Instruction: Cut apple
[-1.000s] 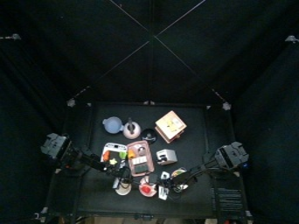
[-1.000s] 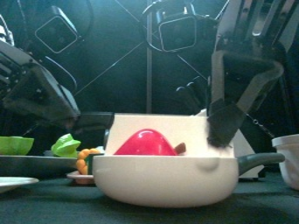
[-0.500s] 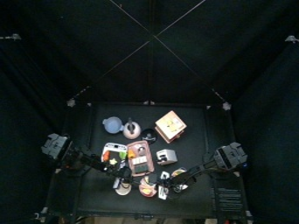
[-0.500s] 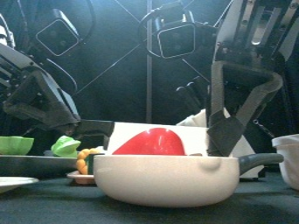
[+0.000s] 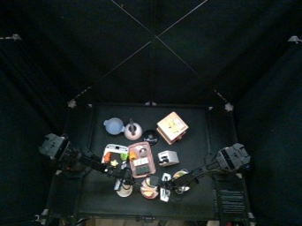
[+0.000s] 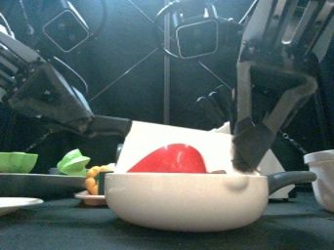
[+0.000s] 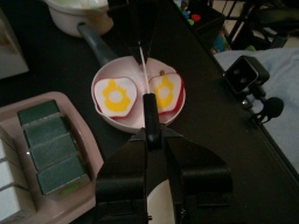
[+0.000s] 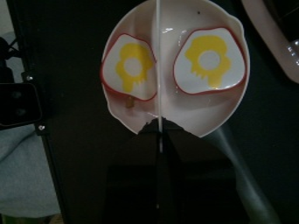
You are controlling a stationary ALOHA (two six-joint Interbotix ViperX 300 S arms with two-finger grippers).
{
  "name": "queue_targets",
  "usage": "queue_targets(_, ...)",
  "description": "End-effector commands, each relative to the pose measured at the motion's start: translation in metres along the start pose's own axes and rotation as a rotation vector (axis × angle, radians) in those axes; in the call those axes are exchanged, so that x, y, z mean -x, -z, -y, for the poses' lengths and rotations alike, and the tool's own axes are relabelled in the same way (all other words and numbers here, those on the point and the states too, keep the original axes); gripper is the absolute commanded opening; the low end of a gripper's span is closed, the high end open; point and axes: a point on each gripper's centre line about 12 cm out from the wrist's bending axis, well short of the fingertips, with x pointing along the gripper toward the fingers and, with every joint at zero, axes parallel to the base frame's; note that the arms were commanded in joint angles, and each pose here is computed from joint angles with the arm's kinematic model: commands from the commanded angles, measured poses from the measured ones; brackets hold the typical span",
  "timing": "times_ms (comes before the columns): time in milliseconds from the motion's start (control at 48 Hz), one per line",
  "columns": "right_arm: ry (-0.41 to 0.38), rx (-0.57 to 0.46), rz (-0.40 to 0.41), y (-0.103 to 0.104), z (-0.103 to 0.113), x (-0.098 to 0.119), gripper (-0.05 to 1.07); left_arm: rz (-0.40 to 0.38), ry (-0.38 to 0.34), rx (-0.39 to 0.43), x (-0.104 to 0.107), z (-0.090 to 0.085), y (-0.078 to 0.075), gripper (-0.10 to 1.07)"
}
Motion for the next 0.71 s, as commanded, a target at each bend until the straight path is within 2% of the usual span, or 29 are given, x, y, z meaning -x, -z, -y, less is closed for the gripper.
queue_targets(0,-0.046,0.017,0.080,-0.019,-0.012,0.030,0.41,0.071,0.013,-0.009,0.006,0.004,-0.021,0.38)
queue_targets(146,-0.051,0.062,0.124,-0.025,-0.013,0.045,0.59,0.094,0.016,-0.013,0.011,0.005,-0.027,0.37)
queue_targets(312,-0.045,0.088,0.137,-0.026,-0.013,0.050,0.76,0.102,0.014,-0.015,0.013,0.004,-0.029,0.38)
queue_targets(500,-0.003,0.092,0.106,-0.025,-0.009,0.052,0.76,0.121,0.016,-0.022,0.019,0.004,-0.034,0.37)
queue_targets(688,0.008,0.119,0.121,-0.028,-0.008,0.063,0.76,0.126,0.015,-0.018,0.025,0.004,-0.033,0.37)
